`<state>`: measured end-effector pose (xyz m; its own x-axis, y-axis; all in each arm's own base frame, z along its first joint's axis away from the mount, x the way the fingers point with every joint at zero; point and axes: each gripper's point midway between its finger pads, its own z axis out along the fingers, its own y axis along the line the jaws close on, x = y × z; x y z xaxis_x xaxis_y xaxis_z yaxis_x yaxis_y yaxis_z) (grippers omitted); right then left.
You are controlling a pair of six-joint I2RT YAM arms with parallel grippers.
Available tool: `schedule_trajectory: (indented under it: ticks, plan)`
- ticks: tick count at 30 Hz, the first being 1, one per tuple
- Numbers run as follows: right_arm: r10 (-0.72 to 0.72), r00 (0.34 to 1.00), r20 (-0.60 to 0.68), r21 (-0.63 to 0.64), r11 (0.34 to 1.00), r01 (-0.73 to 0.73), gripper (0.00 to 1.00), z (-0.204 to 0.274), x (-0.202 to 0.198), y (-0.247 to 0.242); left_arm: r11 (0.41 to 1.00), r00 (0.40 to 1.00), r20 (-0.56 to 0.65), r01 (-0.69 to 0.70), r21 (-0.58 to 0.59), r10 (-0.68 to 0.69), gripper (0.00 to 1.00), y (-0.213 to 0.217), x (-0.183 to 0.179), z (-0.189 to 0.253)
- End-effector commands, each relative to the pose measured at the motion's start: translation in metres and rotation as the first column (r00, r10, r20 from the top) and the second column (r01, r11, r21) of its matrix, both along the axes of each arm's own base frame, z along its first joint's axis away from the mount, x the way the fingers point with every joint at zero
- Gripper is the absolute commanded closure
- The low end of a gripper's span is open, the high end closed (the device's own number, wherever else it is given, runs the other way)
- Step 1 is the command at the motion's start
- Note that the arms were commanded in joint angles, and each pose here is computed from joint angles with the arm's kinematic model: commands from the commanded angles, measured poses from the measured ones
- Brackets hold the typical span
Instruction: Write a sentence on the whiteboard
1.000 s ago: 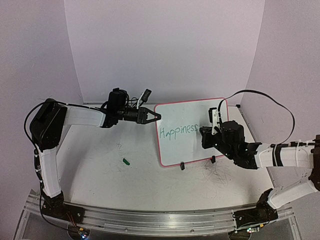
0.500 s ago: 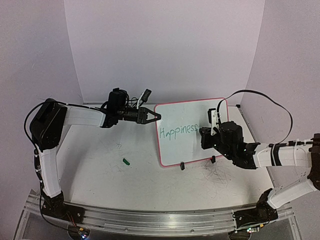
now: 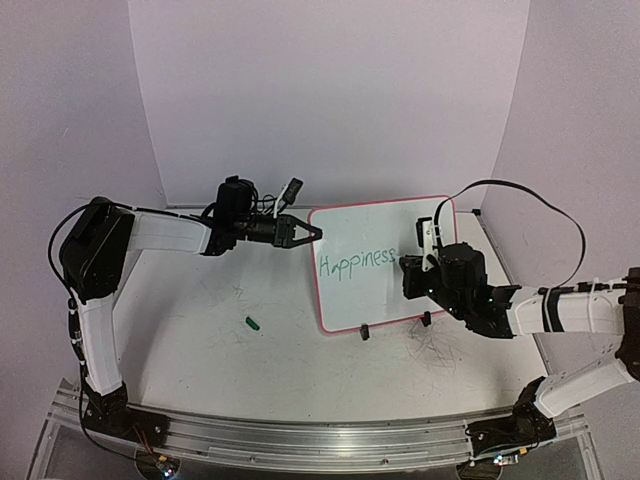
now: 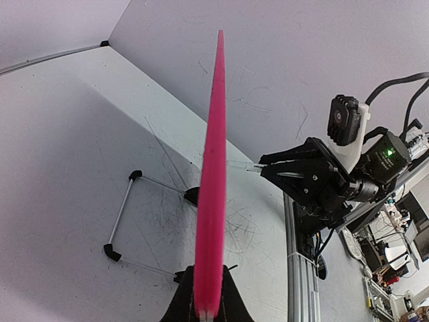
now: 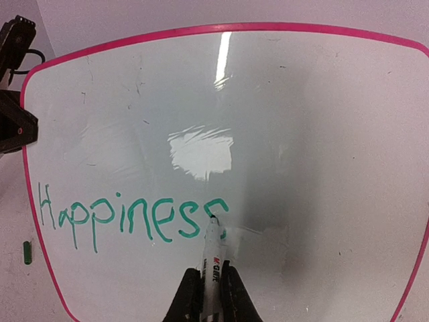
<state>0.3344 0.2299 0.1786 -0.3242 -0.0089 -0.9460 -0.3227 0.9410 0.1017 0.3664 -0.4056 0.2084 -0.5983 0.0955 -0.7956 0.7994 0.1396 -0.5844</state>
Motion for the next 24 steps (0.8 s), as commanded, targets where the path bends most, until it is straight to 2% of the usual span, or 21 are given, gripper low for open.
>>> schedule_trajectory:
  ticks: [1,19,24]
  plan:
    - [-0.041,0.999,0.014,0.011,0.999,0.041,1.0,0.01,0.001,-0.008,0.999,0.999,0.001,0.05,0.011,-0.05,1.0,-0.012,-0.019,-0.001]
    - [-0.023,1.0,-0.012,0.015,1.0,0.023,1.0,0.003,-0.004,-0.008,0.999,0.999,-0.001,0.05,0.012,-0.05,1.0,-0.012,-0.019,-0.002]
    - [0.011,1.0,0.025,0.071,0.997,-0.012,1.0,0.023,-0.011,-0.006,0.999,0.999,0.003,0.048,0.011,-0.048,1.0,-0.012,-0.019,-0.001]
